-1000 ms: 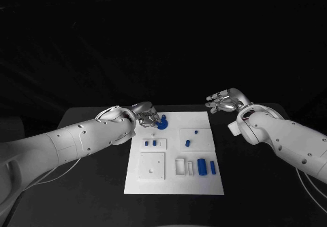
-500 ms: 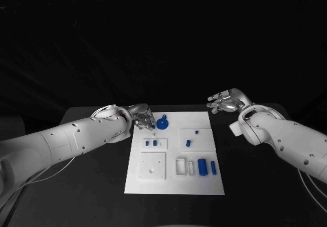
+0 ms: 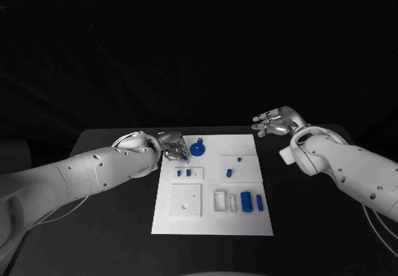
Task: Assemble the parts on the task board
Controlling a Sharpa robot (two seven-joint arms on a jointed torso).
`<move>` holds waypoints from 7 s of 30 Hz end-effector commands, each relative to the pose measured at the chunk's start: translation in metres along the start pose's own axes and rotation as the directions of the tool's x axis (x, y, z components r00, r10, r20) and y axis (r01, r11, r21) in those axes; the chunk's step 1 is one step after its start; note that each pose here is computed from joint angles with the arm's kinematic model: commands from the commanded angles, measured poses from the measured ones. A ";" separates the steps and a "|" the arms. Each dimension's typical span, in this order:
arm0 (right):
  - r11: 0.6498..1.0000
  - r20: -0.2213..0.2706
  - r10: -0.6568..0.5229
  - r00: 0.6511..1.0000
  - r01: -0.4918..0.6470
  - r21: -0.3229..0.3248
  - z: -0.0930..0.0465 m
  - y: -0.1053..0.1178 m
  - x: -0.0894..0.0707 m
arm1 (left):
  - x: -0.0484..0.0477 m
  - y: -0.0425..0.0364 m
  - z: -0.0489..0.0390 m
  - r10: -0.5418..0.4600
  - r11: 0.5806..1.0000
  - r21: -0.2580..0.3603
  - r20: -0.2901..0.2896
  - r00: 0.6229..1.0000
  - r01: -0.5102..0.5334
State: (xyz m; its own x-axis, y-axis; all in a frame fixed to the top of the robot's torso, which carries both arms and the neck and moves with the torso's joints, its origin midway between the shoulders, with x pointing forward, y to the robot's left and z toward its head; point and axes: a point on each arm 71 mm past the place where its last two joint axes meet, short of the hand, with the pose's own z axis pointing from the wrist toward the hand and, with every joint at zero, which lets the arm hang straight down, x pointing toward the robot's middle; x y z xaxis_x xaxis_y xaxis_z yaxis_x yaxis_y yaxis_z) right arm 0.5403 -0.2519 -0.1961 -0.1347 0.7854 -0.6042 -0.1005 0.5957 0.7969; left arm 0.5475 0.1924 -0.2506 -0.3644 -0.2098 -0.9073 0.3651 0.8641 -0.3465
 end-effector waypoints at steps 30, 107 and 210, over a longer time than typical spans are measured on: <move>1.000 -0.016 0.000 1.000 0.000 -0.007 0.000 0.001 0.002 | 0.0127 -0.0010 0.0019 0.036 0.999 0.012 -0.038 0.999 -0.035; 1.000 -0.021 0.001 1.000 -0.001 -0.007 0.001 0.000 0.003 | 0.0261 -0.0042 0.0086 0.050 0.998 -0.026 -0.106 0.993 -0.053; 0.646 -0.138 -0.763 0.632 0.742 -0.178 -0.018 -0.006 0.120 | -0.0612 -0.0116 -0.0381 -0.748 0.662 0.232 0.250 0.615 0.712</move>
State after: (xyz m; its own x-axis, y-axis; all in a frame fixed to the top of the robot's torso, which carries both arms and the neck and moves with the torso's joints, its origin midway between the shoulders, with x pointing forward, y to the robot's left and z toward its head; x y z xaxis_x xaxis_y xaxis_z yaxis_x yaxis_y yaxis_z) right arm 0.5090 -0.1648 -0.2684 -0.1326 0.0456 -0.9901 -0.3371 0.9373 0.0883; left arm 0.5328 0.2145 -0.1841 -0.2848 -0.8874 -0.3625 0.1667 0.3266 -0.9304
